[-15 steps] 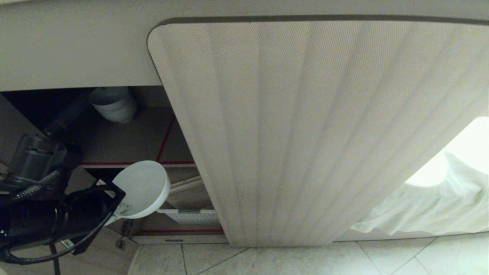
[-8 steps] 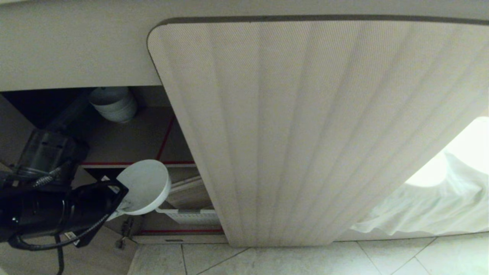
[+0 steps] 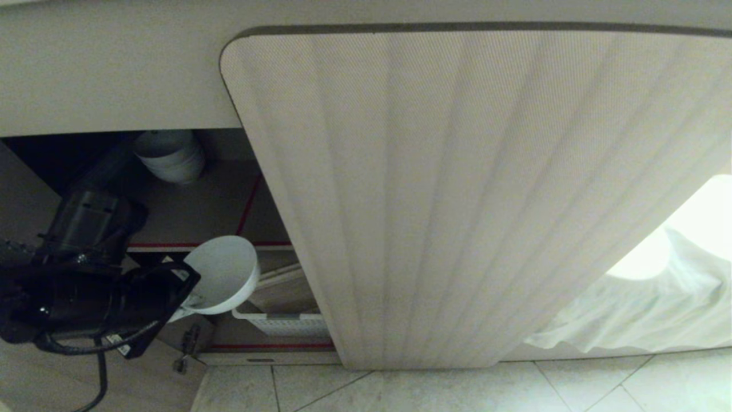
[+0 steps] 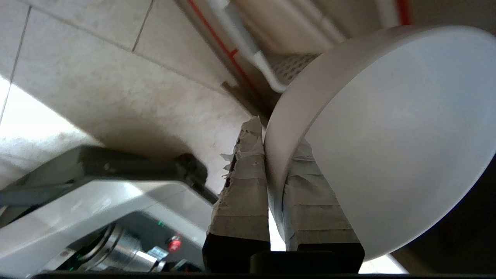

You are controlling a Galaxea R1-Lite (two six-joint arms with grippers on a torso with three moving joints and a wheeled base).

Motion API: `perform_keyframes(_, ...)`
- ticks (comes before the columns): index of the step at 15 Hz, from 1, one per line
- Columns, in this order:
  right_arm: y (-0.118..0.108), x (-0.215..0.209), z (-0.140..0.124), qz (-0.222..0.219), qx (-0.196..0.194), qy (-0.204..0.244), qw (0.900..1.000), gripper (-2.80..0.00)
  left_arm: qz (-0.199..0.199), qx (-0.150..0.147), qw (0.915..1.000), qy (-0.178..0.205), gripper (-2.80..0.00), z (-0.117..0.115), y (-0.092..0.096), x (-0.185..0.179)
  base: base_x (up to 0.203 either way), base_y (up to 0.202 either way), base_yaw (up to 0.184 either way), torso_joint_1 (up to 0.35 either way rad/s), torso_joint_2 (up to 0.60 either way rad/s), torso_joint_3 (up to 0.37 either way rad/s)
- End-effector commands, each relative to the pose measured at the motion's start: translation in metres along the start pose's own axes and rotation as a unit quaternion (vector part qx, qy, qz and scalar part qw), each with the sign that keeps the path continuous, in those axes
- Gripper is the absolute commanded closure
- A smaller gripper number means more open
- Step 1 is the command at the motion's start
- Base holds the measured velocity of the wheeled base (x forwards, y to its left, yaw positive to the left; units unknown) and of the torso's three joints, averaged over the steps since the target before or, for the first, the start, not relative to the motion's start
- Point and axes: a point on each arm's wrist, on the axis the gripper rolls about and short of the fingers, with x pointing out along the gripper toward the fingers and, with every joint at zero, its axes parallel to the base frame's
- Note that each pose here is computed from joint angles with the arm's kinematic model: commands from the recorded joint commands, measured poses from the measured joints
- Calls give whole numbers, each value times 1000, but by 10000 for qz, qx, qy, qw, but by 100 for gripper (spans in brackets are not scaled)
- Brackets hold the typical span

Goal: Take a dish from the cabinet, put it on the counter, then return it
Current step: Put it back into the cabinet

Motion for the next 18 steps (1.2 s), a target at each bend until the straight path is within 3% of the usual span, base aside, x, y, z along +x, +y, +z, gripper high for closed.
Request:
perform_keyframes(1,0,0,0,7,0,0,10000,0,44,-64,10000,-19,0,4,-4,5,0,0,0,0,0,0)
perform_keyframes(3,0,0,0,2,0,0,10000,0,-39,99,9999,10,0,6,-8,5,0,0,0,0,0,0)
perform_keyframes(10,0,0,0,0,0,0,10000,0,-87,11,10000,-25,0,18,-22,16,0,0,0,0,0,0)
perform_keyframes(18,0,0,0,4,0,0,10000,0,-85,-166,9998,-23,0,32,-24,23,0,0,0,0,0,0)
